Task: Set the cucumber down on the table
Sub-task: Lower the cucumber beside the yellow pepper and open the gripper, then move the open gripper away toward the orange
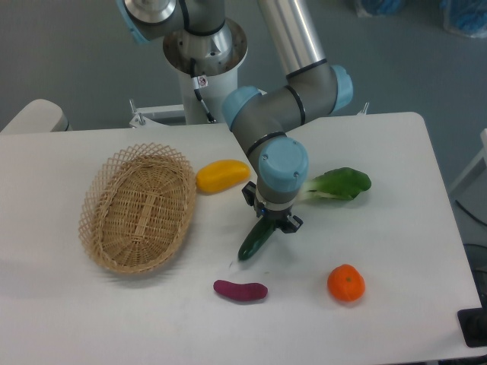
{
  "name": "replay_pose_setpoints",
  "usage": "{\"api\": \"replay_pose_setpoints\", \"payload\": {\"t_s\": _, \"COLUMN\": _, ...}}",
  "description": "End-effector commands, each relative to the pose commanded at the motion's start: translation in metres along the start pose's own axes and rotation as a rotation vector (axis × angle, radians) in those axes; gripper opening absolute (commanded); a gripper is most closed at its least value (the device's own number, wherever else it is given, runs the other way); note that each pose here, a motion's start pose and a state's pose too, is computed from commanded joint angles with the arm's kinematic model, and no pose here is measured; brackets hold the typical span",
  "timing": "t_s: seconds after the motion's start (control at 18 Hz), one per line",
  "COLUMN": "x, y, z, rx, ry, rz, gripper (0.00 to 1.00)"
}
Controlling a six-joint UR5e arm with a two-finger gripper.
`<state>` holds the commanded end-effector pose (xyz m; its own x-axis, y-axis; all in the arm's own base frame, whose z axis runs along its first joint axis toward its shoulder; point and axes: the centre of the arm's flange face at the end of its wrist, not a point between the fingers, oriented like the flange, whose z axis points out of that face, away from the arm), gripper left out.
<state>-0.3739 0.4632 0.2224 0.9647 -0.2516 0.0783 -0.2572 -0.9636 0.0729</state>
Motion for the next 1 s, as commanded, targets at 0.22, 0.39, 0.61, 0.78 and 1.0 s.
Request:
{"api": "replay_pose_setpoints", "payload": {"t_s": 0.22, "x": -0.023, "y": -0.001, "z": -0.029, "rx": 0.03, "ry": -0.058, "rz": -0.002, "gripper": 1.0}}
{"api": "replay_pose_setpoints", "payload": {"t_s": 0.39, "x": -0.051, "y": -0.009, "z": -0.051, "rx": 0.052, "ry": -0.095, "rz": -0.006, "gripper": 1.0}}
{"api": "replay_pose_setpoints", "payload": {"t_s": 0.61, "x": -0.088, "y": -0.021, "z": -0.069, "rx": 0.037, "ry": -0.062, "rz": -0.007, "gripper": 1.0}}
{"api": "replay_pose_setpoints", "payload": {"t_s": 0.78, "x": -0.109, "y": -0.03, "z": -0.078, "rx": 0.041, "ry": -0.072, "rz": -0.003, "gripper": 1.0}}
{"api": "replay_pose_setpoints", "payload": {"t_s": 1.0, "x": -0.131, "y": -0.039, "z": -0.082, "rx": 0.053, "ry": -0.097, "rz": 0.021, "gripper": 1.0}}
